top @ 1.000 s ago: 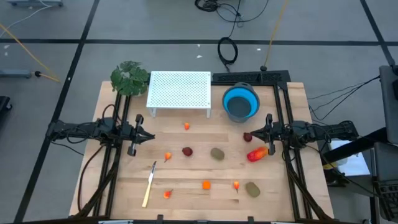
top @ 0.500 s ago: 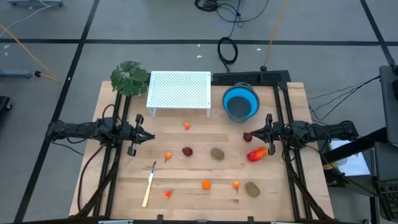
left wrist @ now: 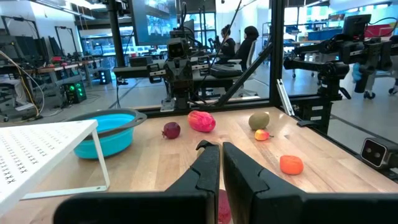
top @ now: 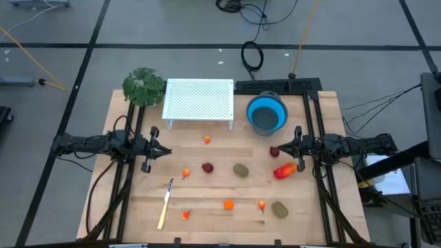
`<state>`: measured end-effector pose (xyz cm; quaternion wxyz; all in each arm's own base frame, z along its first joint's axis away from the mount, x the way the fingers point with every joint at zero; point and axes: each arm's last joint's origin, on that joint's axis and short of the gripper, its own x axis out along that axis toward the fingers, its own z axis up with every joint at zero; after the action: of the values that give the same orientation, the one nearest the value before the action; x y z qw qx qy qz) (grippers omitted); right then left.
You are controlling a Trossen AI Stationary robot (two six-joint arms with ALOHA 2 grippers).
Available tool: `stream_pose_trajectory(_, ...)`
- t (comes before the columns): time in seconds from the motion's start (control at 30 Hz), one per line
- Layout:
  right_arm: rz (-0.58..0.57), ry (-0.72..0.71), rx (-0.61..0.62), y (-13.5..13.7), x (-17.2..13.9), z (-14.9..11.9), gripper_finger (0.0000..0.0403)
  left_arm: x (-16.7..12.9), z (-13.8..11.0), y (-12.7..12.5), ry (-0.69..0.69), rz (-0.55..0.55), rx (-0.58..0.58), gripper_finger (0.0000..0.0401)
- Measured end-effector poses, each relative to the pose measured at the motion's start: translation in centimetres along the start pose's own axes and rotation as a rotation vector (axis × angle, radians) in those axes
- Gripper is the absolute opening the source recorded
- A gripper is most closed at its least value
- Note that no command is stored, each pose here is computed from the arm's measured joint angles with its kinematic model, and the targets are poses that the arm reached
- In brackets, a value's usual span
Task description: Pick & Place Fruit
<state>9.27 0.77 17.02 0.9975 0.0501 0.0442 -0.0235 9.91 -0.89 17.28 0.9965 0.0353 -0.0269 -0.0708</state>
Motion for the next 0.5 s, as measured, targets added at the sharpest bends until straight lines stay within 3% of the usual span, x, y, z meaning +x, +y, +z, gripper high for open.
stream_pose_trajectory(0.2,0.002,-0.014,0.019,0.0,0.0,0.1,0.0006,0.0,0.0,0.0,0.000,0.000,0.000,0.0019)
stream_pose_trajectory(0.37,0.016,-0.099,0.121,0.1,0.0,0.8,0.0006,0.0,0.0,0.0,0.000,0.000,0.000,0.0019)
stream_pose_trajectory(0.5,0.025,-0.157,0.127,0.1,-0.1,1.4,0.0006,0.0,0.0,0.0,0.000,0.000,0.000,0.0019)
